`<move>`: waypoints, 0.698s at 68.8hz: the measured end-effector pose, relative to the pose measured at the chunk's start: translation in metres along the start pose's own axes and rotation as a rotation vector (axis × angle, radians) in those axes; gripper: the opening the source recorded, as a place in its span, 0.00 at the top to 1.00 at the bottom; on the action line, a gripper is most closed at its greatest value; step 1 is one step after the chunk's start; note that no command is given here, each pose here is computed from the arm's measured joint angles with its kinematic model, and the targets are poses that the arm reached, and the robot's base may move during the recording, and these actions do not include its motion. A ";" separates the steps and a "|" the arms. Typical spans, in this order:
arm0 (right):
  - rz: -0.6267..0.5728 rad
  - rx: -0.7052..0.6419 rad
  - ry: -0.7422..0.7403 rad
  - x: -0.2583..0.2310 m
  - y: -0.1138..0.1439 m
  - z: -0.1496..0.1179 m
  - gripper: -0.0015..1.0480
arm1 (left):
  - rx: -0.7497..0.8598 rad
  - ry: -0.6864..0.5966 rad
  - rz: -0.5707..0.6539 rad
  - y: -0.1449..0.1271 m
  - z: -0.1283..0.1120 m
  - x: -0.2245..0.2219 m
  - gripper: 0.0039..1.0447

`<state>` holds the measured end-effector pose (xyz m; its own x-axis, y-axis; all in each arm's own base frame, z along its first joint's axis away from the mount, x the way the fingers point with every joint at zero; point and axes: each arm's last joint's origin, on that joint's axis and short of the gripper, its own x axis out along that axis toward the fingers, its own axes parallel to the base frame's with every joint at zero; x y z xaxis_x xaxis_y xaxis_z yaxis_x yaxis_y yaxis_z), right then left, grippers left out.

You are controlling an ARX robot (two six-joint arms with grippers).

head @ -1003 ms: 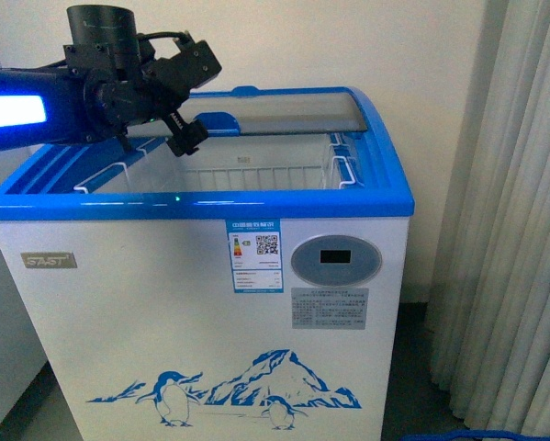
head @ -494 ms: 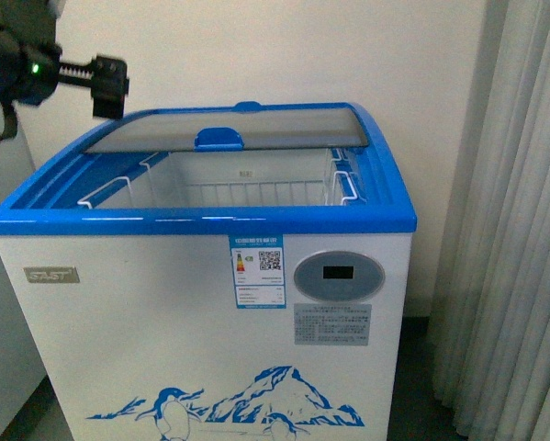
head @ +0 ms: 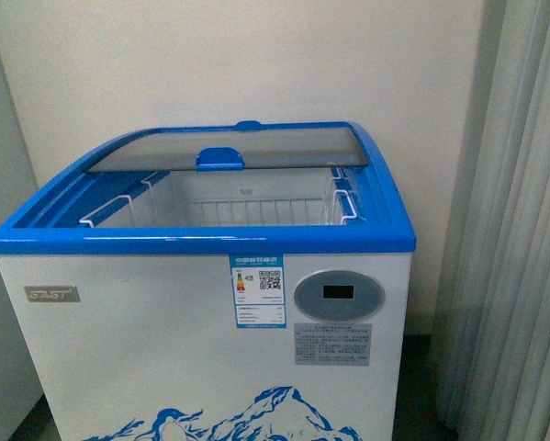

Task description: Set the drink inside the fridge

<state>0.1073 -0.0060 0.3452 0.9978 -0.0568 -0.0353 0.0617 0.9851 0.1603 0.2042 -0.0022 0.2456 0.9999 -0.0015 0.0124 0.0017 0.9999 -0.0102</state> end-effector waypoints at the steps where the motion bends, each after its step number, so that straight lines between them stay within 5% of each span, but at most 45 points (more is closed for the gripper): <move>1: 0.012 -0.026 0.035 -0.001 0.000 0.002 0.62 | 0.000 0.000 0.004 0.001 -0.003 -0.003 0.39; 14: 0.268 -0.335 0.557 0.012 0.002 0.002 0.63 | 0.002 0.030 -0.001 0.002 -0.035 -0.031 0.70; 22: 0.333 -0.735 0.487 0.078 0.011 0.019 0.63 | 0.002 0.013 -0.001 0.002 -0.043 -0.044 0.97; 37: 0.400 -1.283 0.390 0.207 0.061 0.027 0.63 | 0.005 0.017 0.000 0.002 -0.055 -0.058 0.98; 48: 0.395 -1.453 0.399 0.283 0.112 0.017 0.63 | 0.005 0.015 -0.001 0.002 -0.060 -0.065 0.98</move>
<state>0.3969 0.0854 0.3702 0.8584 0.0472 -0.5108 -0.5057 0.2452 -0.8272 0.1395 -0.0003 0.1843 1.0000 -0.0023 -0.0029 0.0023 1.0000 -0.0055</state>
